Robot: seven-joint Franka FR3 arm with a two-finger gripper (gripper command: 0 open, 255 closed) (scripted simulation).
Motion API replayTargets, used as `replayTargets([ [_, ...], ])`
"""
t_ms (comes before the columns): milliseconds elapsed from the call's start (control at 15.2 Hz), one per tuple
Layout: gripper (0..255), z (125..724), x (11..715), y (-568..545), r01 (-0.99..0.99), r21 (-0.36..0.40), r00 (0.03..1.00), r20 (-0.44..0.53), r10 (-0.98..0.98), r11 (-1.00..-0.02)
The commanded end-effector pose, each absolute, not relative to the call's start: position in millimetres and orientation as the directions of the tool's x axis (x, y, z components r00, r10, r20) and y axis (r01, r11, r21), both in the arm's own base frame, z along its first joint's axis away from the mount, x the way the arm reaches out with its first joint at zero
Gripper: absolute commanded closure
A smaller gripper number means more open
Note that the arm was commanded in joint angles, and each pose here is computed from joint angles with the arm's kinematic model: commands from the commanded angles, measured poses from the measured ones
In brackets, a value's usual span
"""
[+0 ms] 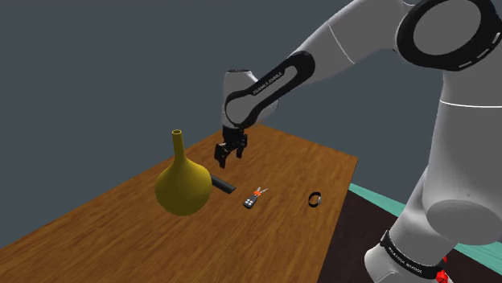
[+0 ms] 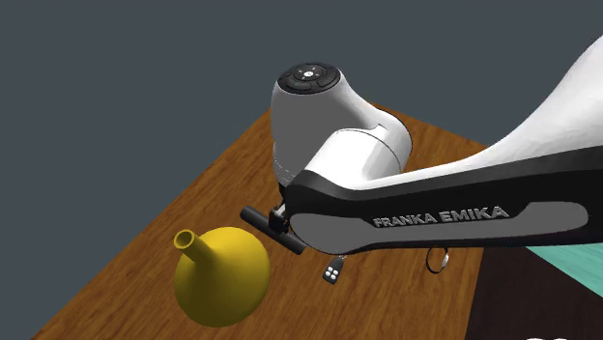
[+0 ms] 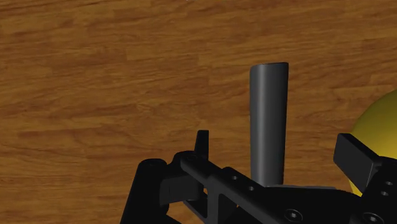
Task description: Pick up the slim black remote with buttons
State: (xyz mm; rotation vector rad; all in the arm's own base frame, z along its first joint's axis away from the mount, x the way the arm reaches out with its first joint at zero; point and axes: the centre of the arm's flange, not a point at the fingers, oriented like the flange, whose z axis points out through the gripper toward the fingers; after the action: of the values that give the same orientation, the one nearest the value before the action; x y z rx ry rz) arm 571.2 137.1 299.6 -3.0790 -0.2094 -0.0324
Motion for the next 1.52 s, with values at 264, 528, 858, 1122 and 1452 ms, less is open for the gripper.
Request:
replayTargets([
  [264,0,238,609,167,0.138,-0.081,0.990,-0.010,0.139,-0.987],
  [528,0,217,609,167,0.138,-0.081,0.990,-0.010,0.139,-0.987],
  [858,0,198,609,167,0.138,-0.081,0.990,-0.010,0.139,-0.987],
  [1122,255,198,610,167,0.138,-0.081,0.990,-0.010,0.139,-0.987],
  [1452,255,198,610,167,0.138,-0.081,0.990,-0.010,0.139,-0.987],
])
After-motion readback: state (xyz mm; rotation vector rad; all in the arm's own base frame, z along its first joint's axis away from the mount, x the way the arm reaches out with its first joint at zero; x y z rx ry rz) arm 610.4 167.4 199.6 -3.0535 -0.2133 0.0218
